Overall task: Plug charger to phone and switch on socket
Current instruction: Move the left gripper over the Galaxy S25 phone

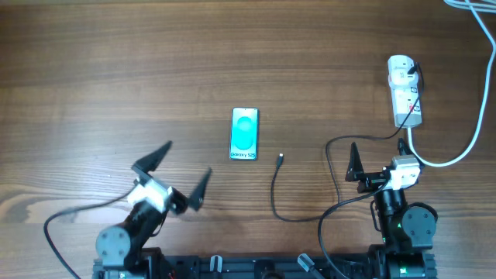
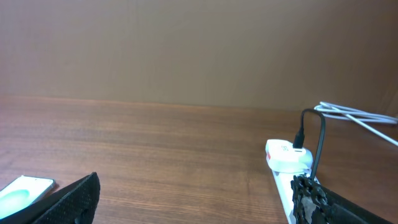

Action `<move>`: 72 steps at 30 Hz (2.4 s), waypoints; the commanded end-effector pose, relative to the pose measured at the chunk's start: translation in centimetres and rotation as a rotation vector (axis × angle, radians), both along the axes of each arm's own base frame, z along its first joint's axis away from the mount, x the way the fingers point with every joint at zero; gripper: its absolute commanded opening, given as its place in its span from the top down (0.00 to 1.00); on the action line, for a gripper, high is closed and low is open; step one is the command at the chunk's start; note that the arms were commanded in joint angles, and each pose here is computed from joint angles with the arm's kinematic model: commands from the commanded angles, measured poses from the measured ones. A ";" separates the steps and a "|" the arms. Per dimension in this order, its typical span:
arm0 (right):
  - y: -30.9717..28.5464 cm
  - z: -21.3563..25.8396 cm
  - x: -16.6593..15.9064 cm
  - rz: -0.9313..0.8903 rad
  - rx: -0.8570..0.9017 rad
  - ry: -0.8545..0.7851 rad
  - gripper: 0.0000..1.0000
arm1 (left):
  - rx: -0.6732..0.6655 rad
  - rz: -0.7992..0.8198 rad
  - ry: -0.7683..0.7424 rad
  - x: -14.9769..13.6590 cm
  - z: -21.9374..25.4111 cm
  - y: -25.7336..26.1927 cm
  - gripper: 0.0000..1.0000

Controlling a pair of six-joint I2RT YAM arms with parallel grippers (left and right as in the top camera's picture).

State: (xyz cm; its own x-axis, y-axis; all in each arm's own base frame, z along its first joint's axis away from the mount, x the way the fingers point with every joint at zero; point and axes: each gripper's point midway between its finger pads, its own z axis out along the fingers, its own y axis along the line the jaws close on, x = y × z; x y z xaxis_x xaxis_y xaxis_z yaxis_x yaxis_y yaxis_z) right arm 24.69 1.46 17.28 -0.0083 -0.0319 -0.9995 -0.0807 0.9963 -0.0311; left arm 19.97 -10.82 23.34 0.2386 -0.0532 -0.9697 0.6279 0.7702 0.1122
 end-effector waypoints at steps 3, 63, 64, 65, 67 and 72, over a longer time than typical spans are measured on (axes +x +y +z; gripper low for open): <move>-0.2 0.2 0.0 -0.012 -0.010 -0.013 0.00 | -0.158 -0.190 -0.208 -5.1 7.2 -1.2 0.00; -0.2 0.2 0.0 -0.012 -0.011 -0.013 0.00 | 0.305 0.663 1.666 14.4 -10.8 -9.5 0.00; -0.2 0.2 0.0 -0.012 -0.011 -0.013 0.00 | 0.343 0.633 1.635 14.7 -10.8 -9.6 0.00; -0.2 0.2 0.0 -0.012 -0.011 -0.013 0.00 | 0.364 0.613 1.618 14.9 -11.0 -9.7 0.00; -0.2 0.2 0.0 -0.012 -0.011 -0.013 0.00 | 0.367 0.608 1.615 15.0 -11.5 -9.8 0.00; -0.2 0.2 0.0 -0.012 -0.010 -0.013 0.00 | 0.398 0.623 1.644 14.5 -13.8 -9.5 0.00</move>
State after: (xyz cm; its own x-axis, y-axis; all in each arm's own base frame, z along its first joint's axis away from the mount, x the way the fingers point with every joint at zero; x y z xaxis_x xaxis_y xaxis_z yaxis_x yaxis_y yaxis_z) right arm 24.67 1.46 17.31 -0.0068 -0.0318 -0.9995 -0.0807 0.9963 -0.0312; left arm 34.99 -20.63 11.80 -0.9789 -0.1076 -0.1739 -0.0922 0.9913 -0.0942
